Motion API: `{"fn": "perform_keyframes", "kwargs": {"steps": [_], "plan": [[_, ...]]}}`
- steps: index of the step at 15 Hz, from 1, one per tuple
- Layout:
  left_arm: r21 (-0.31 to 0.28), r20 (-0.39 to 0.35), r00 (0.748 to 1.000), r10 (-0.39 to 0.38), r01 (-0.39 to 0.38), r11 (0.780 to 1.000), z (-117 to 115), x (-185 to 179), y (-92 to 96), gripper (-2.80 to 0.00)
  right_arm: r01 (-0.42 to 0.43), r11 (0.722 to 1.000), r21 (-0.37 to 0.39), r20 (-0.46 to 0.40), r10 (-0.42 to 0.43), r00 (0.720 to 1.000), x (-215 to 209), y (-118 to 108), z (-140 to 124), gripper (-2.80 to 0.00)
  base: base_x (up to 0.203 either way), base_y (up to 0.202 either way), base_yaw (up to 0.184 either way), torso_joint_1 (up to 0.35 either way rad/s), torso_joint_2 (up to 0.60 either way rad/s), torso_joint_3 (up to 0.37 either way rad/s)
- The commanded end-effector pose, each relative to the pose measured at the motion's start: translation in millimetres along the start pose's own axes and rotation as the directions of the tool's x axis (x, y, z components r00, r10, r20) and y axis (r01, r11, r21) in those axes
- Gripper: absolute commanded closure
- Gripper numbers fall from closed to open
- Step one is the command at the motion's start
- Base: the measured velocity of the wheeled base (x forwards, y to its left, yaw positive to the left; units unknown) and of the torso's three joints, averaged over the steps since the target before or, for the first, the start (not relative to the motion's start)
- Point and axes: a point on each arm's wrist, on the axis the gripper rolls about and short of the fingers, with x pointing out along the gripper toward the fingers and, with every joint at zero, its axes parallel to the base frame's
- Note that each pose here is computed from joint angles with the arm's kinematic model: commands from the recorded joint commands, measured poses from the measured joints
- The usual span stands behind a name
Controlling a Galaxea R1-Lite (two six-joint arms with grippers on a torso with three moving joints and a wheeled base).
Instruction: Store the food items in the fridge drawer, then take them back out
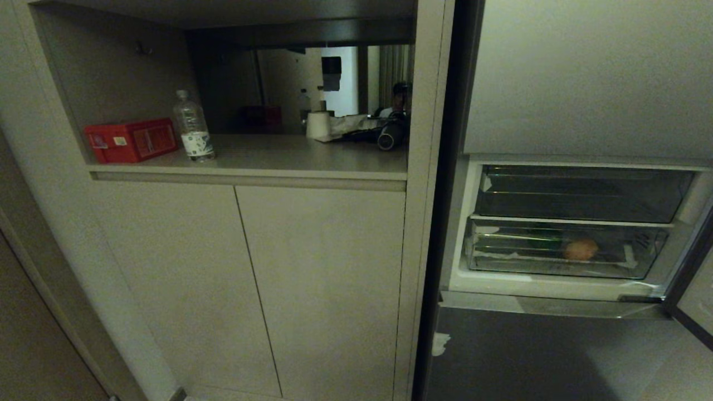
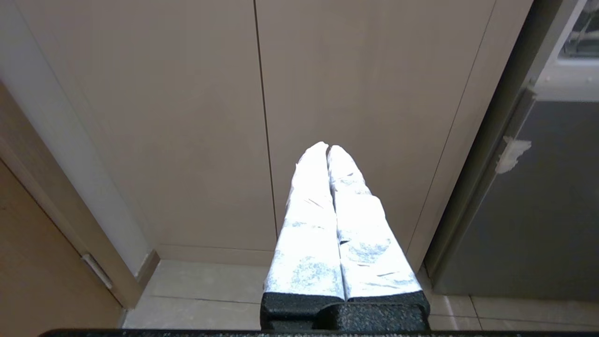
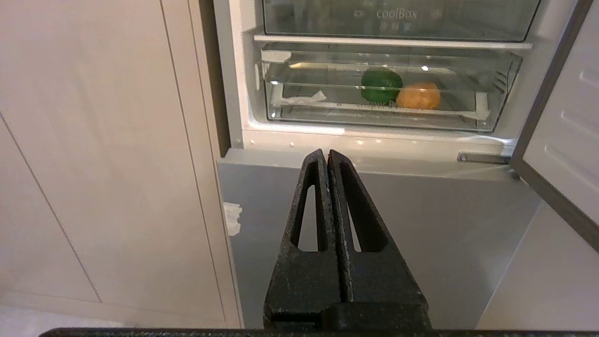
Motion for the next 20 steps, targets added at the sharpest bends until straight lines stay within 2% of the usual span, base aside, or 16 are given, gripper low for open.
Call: {"fn": "perform_keyframes", "kwargs": {"steps": [1, 11, 13, 15, 17, 18, 20], "plan": [[0.0, -0.002, 1.0, 0.0, 0.0, 1.0, -0.2, 0.1, 0.0, 0.0, 0.001, 1.0, -0.001, -0.029, -0.001, 1.0, 1.7, -0.1, -8.6, 0.0, 0.0, 0.0, 0.0, -0.164, 0.37, 0.221], [0.0, 0.0, 1.0, 0.0, 0.0, 1.0, 0.2, -0.1, 0.0, 0.0, -0.001, 1.0, -0.001, -0.03, 0.001, 1.0, 1.8, 0.0, -8.5, 0.0, 0.0, 0.0, 0.0, -0.203, 0.5, 0.297], [0.0, 0.0, 1.0, 0.0, 0.0, 1.0, 0.0, 0.1, 0.0, 0.0, -0.007, 1.0, -0.021, -0.031, 0.006, 1.0, 1.7, 0.1, -8.7, 0.0, 0.0, 0.0, 0.0, -0.063, 0.16, 0.101], [0.0, 0.0, 1.0, 0.0, 0.0, 1.0, 0.0, 0.1, 0.0, 0.0, -0.026, 0.996, -0.091, -0.027, 0.024, 0.999, 1.4, 0.5, -7.1, 0.0, 0.0, 0.0, 0.0, -0.017, 0.06, 0.038], [0.0, -0.001, 1.0, 0.0, 0.0, 1.0, 0.0, 0.0, 0.0, 0.0, -0.05, 0.995, -0.09, 0.004, 0.05, 0.999, 0.2, 1.3, 14.6, 0.0, 0.0, 0.0, 0.0, 0.0, 0.01, 0.01], [0.0, 0.0, 1.0, 0.0, 0.0, 1.0, 0.0, 0.1, 0.0, 0.0, -0.064, 0.994, -0.086, -0.028, 0.062, 0.998, 4.8, 1.8, 24.7, 0.0, 0.0, 0.0, 0.0, 0.0, 0.0, 0.0], [0.0, 0.0, 1.0, 0.0, 0.0, 1.0, 0.0, 0.1, 0.0, 0.0, -0.112, 0.992, -0.063, -0.152, 0.102, 0.983, 27.0, 3.2, 48.4, 0.0, 0.0, 0.0, 0.0, 0.0, 0.0, 0.0]]}}
